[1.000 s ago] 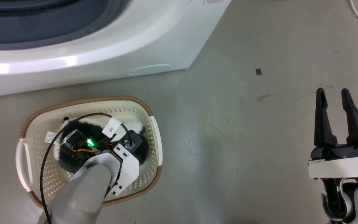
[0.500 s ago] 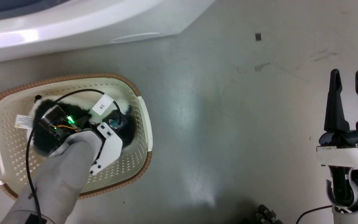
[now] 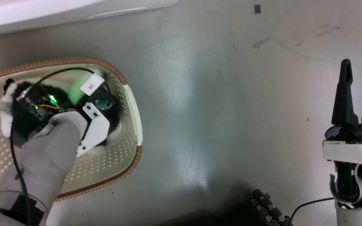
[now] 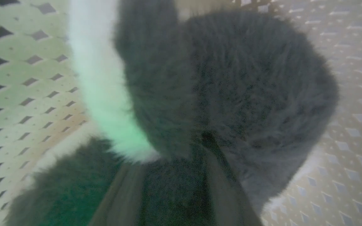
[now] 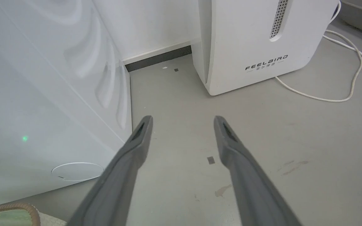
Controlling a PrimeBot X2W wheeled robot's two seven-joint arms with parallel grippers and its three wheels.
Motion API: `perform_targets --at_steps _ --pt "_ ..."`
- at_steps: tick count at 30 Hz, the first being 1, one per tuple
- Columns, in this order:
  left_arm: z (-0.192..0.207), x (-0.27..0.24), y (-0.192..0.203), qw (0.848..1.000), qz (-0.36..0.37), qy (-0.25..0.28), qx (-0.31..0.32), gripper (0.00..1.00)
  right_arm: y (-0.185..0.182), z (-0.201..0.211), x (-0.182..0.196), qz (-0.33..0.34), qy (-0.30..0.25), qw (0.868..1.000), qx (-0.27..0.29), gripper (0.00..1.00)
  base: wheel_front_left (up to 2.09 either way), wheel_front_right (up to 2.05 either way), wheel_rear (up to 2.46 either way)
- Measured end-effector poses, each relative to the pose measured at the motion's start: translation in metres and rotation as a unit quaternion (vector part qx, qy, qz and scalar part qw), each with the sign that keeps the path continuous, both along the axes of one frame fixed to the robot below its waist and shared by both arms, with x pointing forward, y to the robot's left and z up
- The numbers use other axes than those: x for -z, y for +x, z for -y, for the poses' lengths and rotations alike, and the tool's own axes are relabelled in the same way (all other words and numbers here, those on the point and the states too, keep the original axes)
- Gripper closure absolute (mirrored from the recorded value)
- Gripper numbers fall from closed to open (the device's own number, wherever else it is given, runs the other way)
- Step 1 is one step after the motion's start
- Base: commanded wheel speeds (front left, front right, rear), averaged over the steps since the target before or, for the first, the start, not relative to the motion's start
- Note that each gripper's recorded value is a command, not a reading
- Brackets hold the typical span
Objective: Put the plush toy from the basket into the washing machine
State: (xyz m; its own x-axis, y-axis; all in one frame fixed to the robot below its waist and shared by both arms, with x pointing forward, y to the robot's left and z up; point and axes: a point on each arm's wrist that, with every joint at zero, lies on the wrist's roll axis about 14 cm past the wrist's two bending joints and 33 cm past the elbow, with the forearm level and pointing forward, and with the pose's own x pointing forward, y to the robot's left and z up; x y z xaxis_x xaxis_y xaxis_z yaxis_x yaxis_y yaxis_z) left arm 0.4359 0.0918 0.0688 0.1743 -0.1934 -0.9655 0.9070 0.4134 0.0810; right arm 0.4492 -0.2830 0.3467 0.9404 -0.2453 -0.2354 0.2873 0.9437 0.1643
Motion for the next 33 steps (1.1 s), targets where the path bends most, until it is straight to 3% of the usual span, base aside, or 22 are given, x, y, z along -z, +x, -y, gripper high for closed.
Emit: perform_targets --at_steps 17,23,33 --pt "-0.026 -0.002 -0.006 1.0 -0.011 0.014 -0.007 1.0 0.008 0.003 -0.014 0.026 0.0 1.0 0.004 0.0 0.0 0.0 0.0" --pt "-0.026 -0.024 -0.019 0.999 -0.003 -0.013 -0.035 1.0 0.009 -0.003 -0.032 0.045 0.003 0.999 -0.004 0.0 0.0 0.0 0.0" --pt "-0.009 -0.085 -0.027 0.989 0.047 -0.1 -0.103 1.0 -0.004 -0.023 -0.065 0.071 0.007 0.997 -0.028 0.0 0.0 0.0 0.0"
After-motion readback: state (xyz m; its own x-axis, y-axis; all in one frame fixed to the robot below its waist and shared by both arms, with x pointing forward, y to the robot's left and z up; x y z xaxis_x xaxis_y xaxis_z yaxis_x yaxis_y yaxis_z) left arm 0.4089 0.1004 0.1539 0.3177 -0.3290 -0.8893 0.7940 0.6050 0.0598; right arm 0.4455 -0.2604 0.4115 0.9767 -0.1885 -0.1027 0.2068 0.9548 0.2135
